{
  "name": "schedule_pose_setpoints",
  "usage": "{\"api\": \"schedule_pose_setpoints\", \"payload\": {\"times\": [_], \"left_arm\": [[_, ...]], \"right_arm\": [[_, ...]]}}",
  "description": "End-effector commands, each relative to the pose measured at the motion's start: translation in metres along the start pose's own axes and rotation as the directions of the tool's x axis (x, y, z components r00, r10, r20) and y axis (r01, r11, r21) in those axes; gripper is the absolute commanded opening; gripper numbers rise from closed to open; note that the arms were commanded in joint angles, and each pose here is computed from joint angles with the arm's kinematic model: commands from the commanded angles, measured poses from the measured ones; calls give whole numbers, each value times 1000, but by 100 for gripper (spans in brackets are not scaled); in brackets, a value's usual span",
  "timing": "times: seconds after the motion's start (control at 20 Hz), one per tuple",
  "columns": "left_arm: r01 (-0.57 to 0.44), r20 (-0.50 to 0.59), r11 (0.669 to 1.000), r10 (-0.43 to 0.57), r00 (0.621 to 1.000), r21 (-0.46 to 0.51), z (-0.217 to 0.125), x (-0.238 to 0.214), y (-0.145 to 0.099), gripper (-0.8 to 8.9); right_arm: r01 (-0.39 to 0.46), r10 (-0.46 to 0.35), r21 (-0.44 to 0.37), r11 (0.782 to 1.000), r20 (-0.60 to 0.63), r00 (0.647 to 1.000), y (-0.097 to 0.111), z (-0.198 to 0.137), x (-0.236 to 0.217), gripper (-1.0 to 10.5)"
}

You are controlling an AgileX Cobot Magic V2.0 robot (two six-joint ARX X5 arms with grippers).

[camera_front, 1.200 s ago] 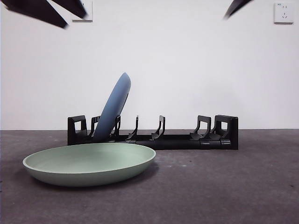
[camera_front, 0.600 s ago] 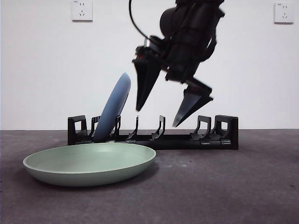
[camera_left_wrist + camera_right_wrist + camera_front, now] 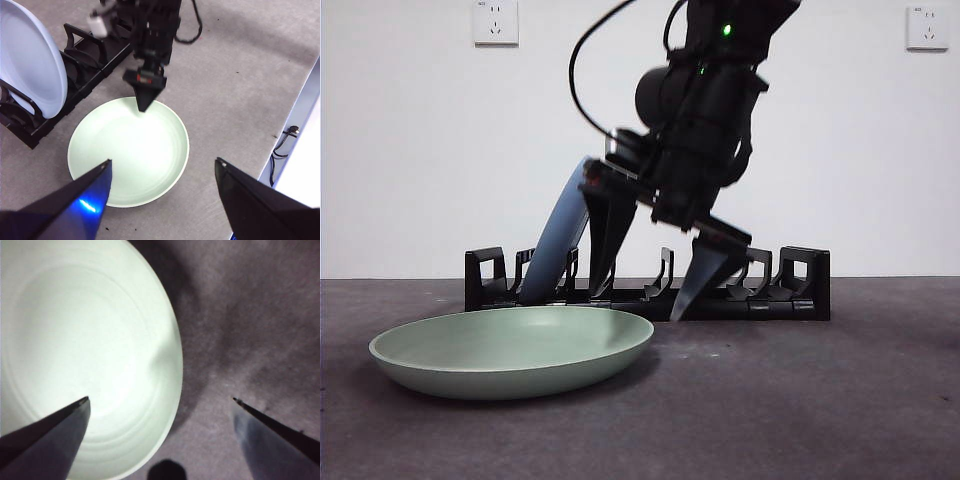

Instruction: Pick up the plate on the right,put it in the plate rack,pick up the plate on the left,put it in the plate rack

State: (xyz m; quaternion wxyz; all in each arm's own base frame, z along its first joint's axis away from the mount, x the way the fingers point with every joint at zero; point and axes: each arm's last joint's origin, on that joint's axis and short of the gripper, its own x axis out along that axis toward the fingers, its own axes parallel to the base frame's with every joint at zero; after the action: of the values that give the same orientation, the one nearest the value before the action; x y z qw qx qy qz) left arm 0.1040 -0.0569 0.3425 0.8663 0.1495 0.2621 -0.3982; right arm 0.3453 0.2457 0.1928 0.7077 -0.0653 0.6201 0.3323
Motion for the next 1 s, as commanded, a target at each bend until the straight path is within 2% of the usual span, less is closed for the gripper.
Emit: {"api": "schedule_pose_setpoints", "payload": {"times": [0.05,0.45,0.8,1.0], "left_arm": [[6,1,1000,-6,1000,21,-1,0,-1,348],[8,-5,999,-7,1000,38,-1,2,0,348],[11,-12,999,-10,1000,48,-1,3,1,348],[25,-13,998,-24,1000,64,0,4,-1,348]], "right_arm": [[1,0,12,1000,-40,999,-2,-2,16,462],[-6,6,1,1000,-35,999,4,-1,24,187],[-3,5,29,1000,-58,998,5,-3,37,171],[24,-22,31,999,-64,998,3,-3,42,-21]]}}
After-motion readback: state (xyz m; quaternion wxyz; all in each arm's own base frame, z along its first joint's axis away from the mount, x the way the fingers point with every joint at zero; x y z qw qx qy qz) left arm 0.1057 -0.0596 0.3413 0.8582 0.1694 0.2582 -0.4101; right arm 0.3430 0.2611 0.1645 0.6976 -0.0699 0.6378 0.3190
